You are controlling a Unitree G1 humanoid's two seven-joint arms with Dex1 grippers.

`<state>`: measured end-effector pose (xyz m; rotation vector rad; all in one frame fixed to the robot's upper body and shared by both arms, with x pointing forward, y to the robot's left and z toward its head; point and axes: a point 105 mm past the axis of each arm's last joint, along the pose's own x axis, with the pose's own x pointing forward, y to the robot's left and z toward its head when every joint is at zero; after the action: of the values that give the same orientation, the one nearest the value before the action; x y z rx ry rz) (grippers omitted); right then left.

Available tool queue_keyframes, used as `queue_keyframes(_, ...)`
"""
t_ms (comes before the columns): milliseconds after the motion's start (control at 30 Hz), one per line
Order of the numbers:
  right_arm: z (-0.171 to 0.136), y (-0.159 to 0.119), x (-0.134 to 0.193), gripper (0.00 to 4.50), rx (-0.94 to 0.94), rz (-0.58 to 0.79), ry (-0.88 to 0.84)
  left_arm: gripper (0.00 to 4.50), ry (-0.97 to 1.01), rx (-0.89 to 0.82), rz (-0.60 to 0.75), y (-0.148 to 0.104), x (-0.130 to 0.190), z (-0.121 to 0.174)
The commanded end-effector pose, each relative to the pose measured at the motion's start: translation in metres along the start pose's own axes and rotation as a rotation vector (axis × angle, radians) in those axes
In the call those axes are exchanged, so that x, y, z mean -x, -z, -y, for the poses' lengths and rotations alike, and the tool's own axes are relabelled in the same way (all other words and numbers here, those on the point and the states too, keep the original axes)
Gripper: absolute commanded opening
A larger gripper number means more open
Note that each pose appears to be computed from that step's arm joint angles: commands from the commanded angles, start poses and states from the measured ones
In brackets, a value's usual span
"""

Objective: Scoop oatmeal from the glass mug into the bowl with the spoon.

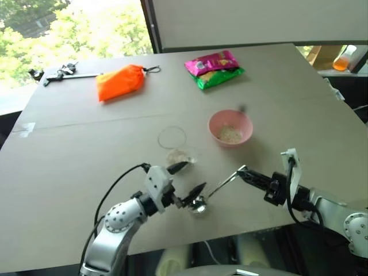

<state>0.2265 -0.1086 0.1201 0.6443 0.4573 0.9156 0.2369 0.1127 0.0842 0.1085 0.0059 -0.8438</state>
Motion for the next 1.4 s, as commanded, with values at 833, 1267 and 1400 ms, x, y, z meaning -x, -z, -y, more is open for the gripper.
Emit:
queue_keyframes(833, 0.005, -0.008, 0.003, 0.00, 0.042, 0.041, 0.000, 4.45, -0.067, -0.086, 0.168, -0.029, 0.014, -0.026)
queue_keyframes(1267, 0.007, -0.009, 0.004, 0.00, 0.054, 0.060, 0.009, 4.45, -0.068, -0.122, 0.174, -0.032, -0.032, -0.030)
queue_keyframes(1400, 0.007, -0.009, 0.004, 0.00, 0.055, 0.062, 0.010, 4.45, -0.065, -0.116, 0.155, -0.027, -0.035, -0.031)
